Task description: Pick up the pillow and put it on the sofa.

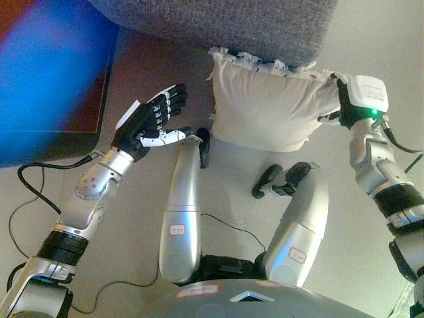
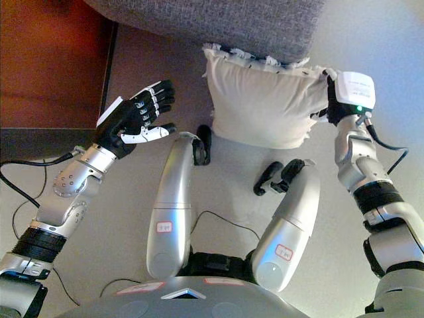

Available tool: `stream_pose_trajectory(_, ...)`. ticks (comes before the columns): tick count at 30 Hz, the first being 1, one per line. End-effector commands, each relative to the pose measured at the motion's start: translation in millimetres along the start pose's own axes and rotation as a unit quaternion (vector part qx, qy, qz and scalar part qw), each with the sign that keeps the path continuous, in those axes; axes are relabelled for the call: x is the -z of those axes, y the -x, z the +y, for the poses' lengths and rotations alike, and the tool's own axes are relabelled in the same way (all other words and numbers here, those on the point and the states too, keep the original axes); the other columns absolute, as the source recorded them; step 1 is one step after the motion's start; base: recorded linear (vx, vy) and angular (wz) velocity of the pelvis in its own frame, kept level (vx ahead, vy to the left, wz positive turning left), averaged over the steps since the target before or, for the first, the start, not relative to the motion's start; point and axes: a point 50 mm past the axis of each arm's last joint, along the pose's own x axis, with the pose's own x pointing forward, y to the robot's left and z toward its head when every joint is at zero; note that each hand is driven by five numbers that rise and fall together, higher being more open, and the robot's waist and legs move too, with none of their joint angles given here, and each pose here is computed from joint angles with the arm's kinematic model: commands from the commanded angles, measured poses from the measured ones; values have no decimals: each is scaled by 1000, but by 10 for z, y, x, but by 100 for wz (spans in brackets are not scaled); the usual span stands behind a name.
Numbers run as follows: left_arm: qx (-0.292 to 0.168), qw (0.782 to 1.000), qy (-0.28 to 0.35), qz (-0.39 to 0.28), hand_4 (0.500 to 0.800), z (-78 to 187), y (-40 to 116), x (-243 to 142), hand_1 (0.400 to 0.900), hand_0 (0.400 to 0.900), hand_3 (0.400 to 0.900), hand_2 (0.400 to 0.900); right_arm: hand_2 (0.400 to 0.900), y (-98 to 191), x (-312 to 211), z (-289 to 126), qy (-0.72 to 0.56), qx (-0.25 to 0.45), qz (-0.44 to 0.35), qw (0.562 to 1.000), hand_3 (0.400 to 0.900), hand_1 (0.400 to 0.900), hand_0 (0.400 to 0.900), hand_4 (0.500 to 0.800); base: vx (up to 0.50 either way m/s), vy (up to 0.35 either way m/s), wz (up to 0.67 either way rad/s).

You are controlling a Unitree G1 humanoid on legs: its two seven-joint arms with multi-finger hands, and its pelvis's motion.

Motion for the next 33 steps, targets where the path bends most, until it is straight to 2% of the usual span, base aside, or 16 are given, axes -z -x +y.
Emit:
stream_pose_trajectory(1, 41, 993, 4, -108, 800, -127, -68, -381, 900, 900, 900, 900, 900, -185, 203, -570, 37, 102, 30, 994, 900, 900, 900, 800, -11, -3, 9)
stream_pose_trajectory(16, 63, 992, 12, -108, 800, -126, -30, -390, 900, 900, 900, 900, 900, -337, 339, -633, 39, 16, 73, 996, 900, 900, 900, 800, 7, 8, 9)
stream_pose_trajectory(17, 65, 992, 13, -107, 800, -125, -32, -388, 900, 900, 900, 900, 400, -348, 352, -631, 33, 7, 77, 996, 400, 400, 400, 500, 10, -18, 12)
stream_pose_trajectory(25, 70, 991, 5, -111, 800, -122, -49, -404, 900, 900, 900, 900, 400, -407, 324, -712, -1, 2, 77, 997, 400, 400, 400, 500, -4, -7, 6)
stream_pose_trajectory(33, 73, 992, 3, -103, 800, -117, 30, -371, 900, 900, 900, 900, 400, -347, 343, -633, -14, 15, 70, 997, 400, 400, 400, 500, 24, -5, 2)
